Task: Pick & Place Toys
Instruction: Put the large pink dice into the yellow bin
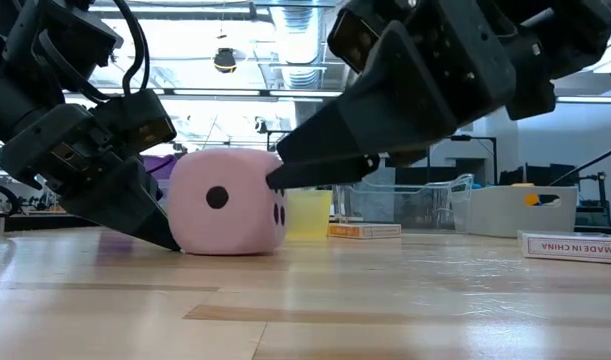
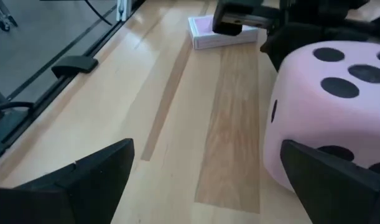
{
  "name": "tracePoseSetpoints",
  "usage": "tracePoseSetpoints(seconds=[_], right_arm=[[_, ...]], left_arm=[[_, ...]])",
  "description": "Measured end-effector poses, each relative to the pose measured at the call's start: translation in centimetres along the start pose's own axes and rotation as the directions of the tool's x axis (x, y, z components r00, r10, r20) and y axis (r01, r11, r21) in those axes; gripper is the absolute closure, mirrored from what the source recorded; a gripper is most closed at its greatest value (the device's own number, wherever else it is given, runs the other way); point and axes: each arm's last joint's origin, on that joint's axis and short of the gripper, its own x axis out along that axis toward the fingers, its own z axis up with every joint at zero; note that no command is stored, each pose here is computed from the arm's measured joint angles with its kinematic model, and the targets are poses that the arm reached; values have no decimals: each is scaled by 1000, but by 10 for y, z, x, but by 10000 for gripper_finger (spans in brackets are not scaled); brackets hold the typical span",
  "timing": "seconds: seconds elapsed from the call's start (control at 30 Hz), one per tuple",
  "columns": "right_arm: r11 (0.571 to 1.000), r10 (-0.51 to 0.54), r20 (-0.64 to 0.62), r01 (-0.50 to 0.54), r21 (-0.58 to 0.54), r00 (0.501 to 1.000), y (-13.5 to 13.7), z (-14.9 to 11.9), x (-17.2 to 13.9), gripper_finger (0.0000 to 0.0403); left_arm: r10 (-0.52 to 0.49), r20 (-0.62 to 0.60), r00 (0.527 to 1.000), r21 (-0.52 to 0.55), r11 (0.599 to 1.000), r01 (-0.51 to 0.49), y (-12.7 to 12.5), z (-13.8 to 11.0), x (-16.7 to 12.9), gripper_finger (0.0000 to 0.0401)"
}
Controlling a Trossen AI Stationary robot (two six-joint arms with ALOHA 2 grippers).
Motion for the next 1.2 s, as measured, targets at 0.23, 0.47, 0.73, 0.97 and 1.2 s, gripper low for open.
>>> tracePoseSetpoints(seconds=[0.23,0.47,0.73,0.97,1.2], right_arm=[[1000,-6,2,6,2,1000,0,0,0,4],[999,10,-52,-9,33,999,-1,-4,0,4],[990,25,-233,7,139,972,-12,-20,-2,4],[978,-100,-224,137,157,969,-25,-19,-1,4],[953,-222,-188,254,165,957,-37,-16,-1,4]], left_arm=[[1,0,1000,1,1000,-1,0,0,0,400],[1,0,1000,1,1000,-1,0,0,0,400],[1,0,1000,1,1000,-1,0,0,0,400],[2,1,1000,0,1000,-2,0,0,0,400],[2,1,1000,1,1000,-2,0,0,0,400]])
